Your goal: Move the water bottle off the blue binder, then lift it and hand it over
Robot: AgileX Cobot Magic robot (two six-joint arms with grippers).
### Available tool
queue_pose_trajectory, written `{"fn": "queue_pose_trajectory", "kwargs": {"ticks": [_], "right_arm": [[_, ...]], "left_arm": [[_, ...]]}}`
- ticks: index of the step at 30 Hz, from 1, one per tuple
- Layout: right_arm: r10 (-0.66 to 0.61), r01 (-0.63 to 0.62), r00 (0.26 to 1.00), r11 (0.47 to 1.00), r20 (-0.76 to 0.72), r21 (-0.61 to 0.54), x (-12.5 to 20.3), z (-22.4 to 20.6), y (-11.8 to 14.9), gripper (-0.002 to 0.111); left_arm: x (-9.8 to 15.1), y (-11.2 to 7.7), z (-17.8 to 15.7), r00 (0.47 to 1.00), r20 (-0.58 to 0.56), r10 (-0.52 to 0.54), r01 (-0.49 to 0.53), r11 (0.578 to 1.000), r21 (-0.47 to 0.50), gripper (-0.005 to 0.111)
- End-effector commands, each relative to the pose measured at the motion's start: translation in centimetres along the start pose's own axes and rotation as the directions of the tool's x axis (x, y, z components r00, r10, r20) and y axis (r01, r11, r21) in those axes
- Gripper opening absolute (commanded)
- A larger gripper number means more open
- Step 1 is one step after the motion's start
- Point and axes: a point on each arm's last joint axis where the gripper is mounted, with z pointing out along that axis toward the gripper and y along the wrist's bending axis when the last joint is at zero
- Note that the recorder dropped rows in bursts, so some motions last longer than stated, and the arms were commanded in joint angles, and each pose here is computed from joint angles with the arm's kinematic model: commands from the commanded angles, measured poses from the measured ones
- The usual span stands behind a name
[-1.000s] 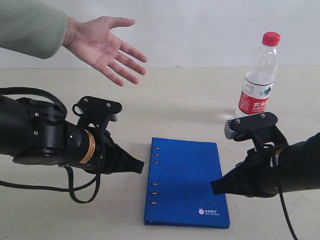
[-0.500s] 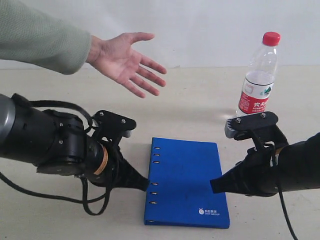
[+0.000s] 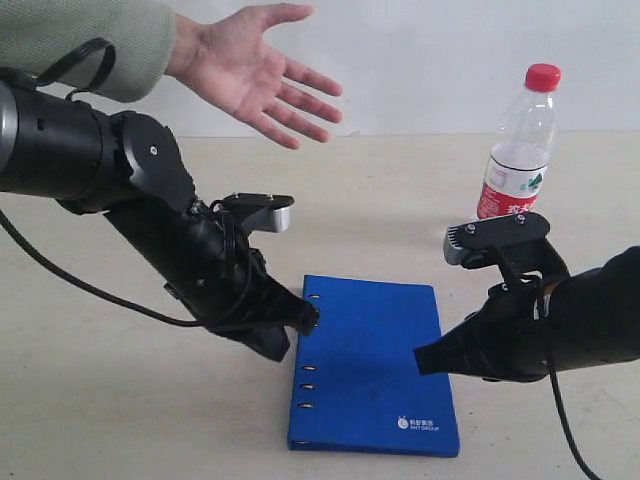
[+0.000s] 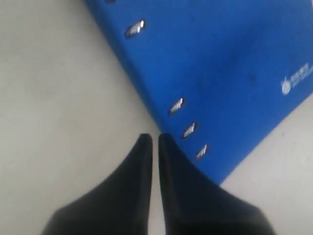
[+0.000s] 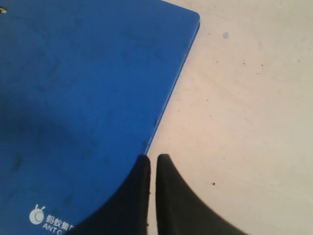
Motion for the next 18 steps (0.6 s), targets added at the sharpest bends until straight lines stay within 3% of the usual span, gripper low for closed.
{"fn": "queue_pose_trajectory", "kwargs": {"ticks": [1, 8, 18], "right_arm": [[0.002, -0.002, 1.0, 1.0, -0.031, -0.001, 0.2, 0.0, 0.1, 0.0], [-0.003, 0.003, 1.0, 1.0, 0.001, -0.002, -0.1, 0.0, 0.1, 0.0], [0.0, 0.0, 1.0, 1.0, 0.027, -0.001, -0.7, 0.3, 0.1, 0.0]], "left_arm": [[-0.9, 0.5, 0.3, 0.988, 0.141, -0.068, 0.074, 0.997, -0.036, 0.004], [-0.8, 1.6, 0.2, 0.986, 0.144, -0.088, 0.111, 0.981, -0.157, 0.004], [0.4, 2.2, 3.4, 0.994, 0.055, -0.098, 0.106, 0.979, -0.175, 0.004]]}}
